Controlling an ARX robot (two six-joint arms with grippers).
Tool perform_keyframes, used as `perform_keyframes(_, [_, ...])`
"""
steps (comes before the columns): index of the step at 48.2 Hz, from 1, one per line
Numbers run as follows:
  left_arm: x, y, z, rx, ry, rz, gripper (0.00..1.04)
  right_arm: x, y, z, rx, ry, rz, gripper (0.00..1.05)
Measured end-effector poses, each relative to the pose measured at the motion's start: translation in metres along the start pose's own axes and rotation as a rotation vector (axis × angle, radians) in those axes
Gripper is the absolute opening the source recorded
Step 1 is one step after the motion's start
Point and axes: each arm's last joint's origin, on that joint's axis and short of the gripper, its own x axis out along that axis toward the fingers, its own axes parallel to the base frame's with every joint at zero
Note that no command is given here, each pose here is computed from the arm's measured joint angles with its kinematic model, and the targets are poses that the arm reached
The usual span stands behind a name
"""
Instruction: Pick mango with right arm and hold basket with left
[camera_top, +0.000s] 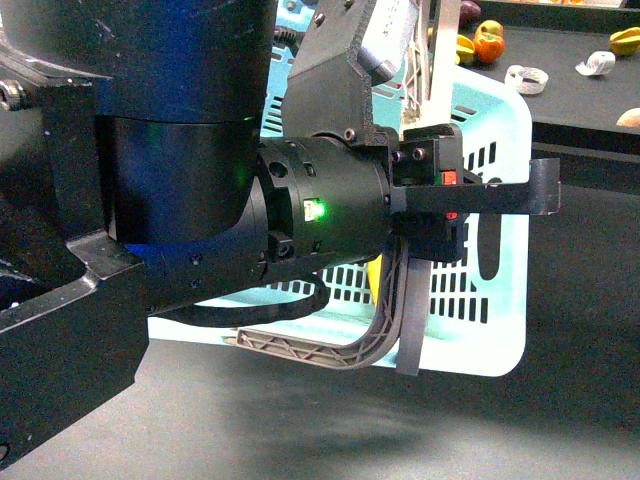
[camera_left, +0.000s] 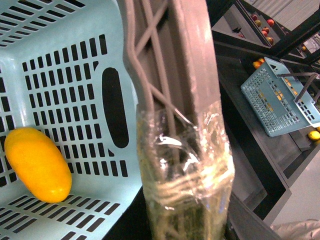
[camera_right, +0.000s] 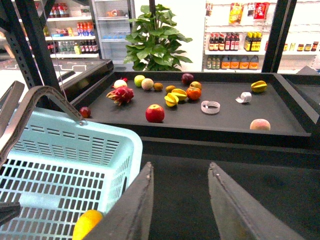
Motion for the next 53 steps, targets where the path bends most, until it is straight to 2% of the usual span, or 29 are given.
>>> perform_keyframes(6, [0.0, 0.0, 0.0, -0.001, 0.0, 0.001, 0.15, -0.005, 0.0, -0.003, -0.013, 0.001, 0.0, 0.11])
perform_keyframes(10, [0.0, 0.0, 0.0, 0.0, 0.0, 0.001, 0.15, -0.007, 0.0, -0.005, -0.016, -0.001, 0.0, 0.01])
perform_keyframes(53, [0.0, 0.0, 0.0, 0.0, 0.0, 0.001, 0.15, -0.024, 0.0, -0.01, -0.019, -0.014, 0.0, 0.02])
